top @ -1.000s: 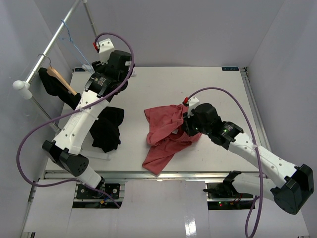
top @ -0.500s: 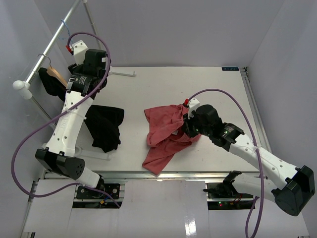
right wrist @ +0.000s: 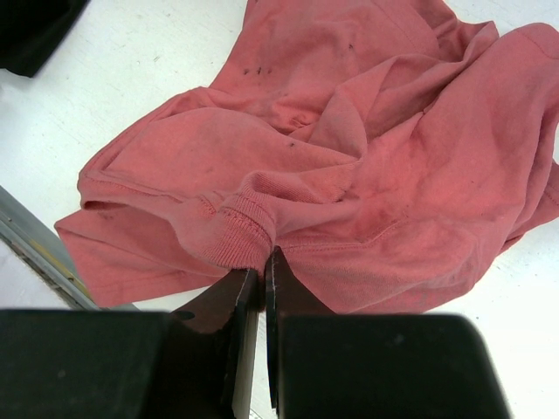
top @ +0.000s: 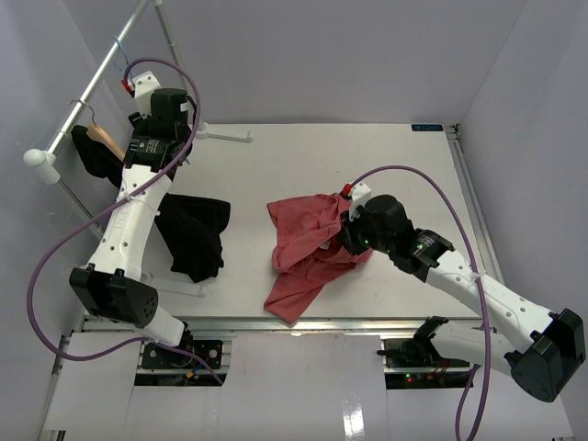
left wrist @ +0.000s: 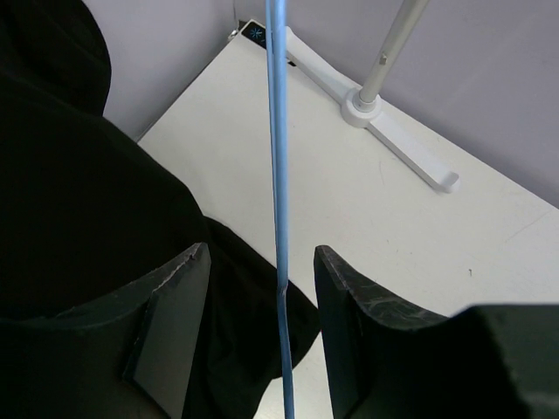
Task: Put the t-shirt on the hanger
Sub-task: Pick up the hanger from the clothesline, then place the T-shirt on the hanger.
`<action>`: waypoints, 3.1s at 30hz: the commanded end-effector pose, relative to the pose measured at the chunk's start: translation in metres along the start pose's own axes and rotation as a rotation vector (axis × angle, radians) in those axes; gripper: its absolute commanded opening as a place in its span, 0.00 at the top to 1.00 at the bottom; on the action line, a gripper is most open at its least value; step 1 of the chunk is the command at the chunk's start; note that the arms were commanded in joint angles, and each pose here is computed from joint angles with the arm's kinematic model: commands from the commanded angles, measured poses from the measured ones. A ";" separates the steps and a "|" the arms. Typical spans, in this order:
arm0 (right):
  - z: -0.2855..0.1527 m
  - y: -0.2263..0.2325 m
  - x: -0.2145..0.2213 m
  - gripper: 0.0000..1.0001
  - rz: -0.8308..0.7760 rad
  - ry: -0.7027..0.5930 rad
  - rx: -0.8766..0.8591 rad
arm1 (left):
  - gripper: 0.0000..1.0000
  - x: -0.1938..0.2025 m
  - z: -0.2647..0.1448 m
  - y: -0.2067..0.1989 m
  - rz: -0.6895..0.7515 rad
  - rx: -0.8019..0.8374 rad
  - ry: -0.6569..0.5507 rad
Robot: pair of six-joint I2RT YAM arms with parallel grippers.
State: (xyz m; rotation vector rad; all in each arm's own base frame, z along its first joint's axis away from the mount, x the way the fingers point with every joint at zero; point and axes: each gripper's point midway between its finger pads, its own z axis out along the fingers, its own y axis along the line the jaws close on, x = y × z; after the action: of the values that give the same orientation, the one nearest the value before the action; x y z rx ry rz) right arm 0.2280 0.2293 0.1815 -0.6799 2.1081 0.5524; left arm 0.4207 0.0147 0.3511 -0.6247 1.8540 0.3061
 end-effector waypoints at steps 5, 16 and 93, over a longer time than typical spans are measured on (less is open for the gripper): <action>-0.004 0.003 -0.014 0.92 -0.023 -0.064 -0.018 | 0.50 -0.020 0.011 -0.010 0.013 0.015 -0.039; -0.004 0.007 -0.011 0.92 -0.025 -0.057 -0.048 | 0.99 -0.039 -0.002 -0.008 0.008 0.037 -0.078; 0.016 -0.128 -0.050 0.92 0.248 0.060 0.303 | 1.00 0.208 -0.271 -0.053 0.277 1.533 0.504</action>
State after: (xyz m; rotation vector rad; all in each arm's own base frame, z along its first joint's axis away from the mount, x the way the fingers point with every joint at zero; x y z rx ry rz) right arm 0.3385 0.1538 0.1687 -0.2711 2.3519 0.3112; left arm 0.1878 -0.2139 0.2631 0.6270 2.0225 -1.1001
